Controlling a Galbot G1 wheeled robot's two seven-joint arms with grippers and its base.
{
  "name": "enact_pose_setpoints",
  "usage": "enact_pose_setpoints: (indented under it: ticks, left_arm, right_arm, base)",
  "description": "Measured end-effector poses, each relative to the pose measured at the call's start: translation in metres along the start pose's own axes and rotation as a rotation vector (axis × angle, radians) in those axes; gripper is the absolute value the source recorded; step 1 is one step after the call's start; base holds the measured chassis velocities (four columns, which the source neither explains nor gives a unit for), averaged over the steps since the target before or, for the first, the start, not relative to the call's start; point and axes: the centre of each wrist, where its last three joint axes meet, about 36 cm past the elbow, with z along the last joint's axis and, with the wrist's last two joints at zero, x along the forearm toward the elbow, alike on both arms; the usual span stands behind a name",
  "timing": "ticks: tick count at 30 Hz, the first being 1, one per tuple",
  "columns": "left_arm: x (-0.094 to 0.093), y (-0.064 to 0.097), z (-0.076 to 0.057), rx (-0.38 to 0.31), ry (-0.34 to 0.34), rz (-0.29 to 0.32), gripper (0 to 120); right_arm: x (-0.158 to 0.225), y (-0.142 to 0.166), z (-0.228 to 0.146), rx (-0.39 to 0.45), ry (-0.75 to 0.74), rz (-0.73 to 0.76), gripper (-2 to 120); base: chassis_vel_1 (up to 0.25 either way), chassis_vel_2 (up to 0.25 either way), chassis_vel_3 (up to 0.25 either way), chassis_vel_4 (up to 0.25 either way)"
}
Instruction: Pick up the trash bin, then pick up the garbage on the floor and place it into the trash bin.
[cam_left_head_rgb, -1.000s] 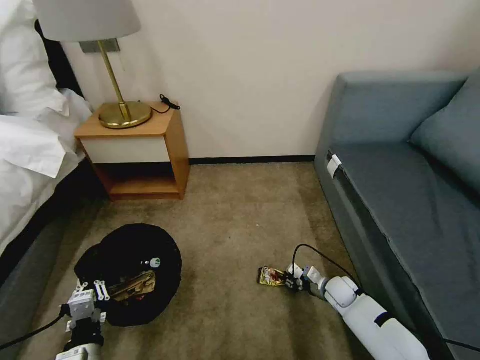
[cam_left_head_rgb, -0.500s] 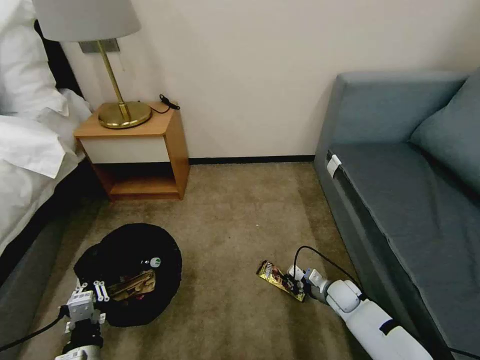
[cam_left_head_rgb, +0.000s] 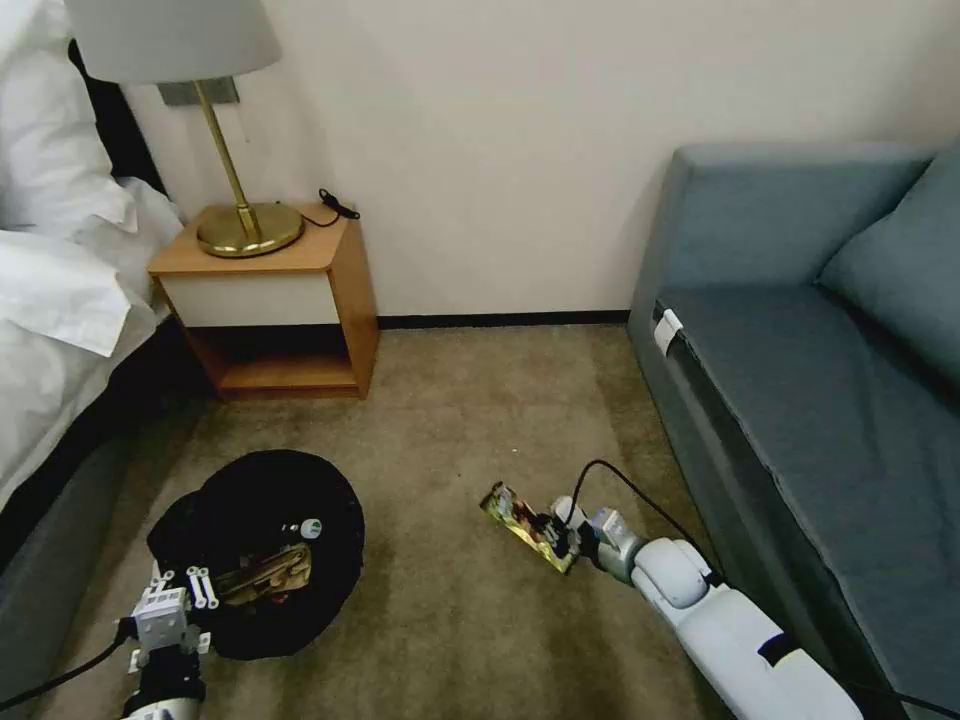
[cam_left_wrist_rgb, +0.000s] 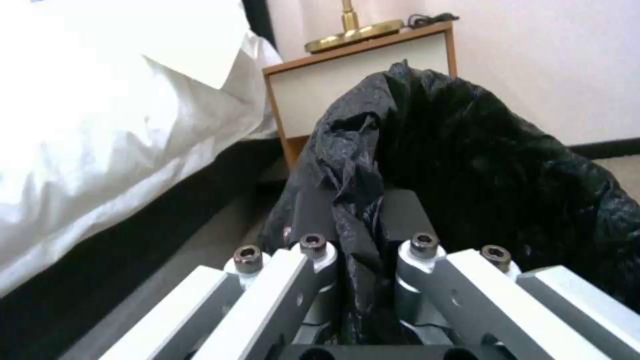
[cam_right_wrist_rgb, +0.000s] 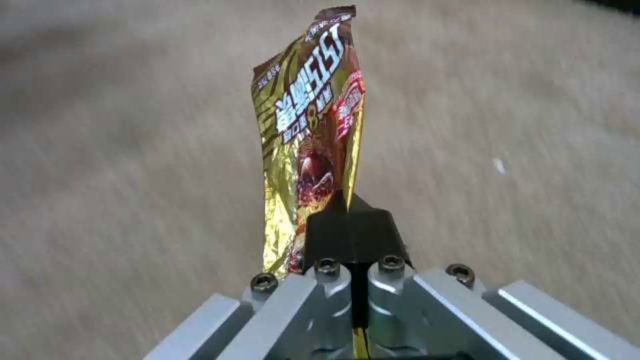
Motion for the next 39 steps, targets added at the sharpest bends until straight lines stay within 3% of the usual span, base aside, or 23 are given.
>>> enact_pose_setpoints:
  ticks: [4, 8, 18, 25, 39]
  left_arm:
    - [0.003, -0.001, -0.002, 0.003, 0.002, 0.005, 7]
    - [0.003, -0.004, -0.003, 0.013, -0.009, 0.006, 7]
    - [-0.009, -0.009, -0.005, 0.033, -0.035, 0.023, 7]
    - [-0.015, -0.012, -0.006, 0.053, -0.040, 0.043, 7]
    - [-0.024, -0.014, -0.008, 0.114, -0.052, 0.064, 7]
  right_arm:
    - [-0.004, 0.017, -0.028, -0.054, -0.112, -0.057, 0]
    - [-0.010, 0.054, -0.071, -0.150, -0.284, -0.126, 0]
    - [-0.010, 0.112, -0.140, -0.283, -0.444, -0.283, 0]
    - [-0.015, 0.126, -0.157, -0.283, -0.455, -0.366, 0]
    - [-0.061, 0.155, -0.172, -0.240, -0.419, -0.440, 0]
  base:
    - [0.000, 0.000, 0.000, 0.000]
    - [0.000, 0.000, 0.000, 0.000]
    - [0.000, 0.000, 0.000, 0.000]
    - [0.000, 0.000, 0.000, 0.000]
    - [0.000, 0.000, 0.000, 0.000]
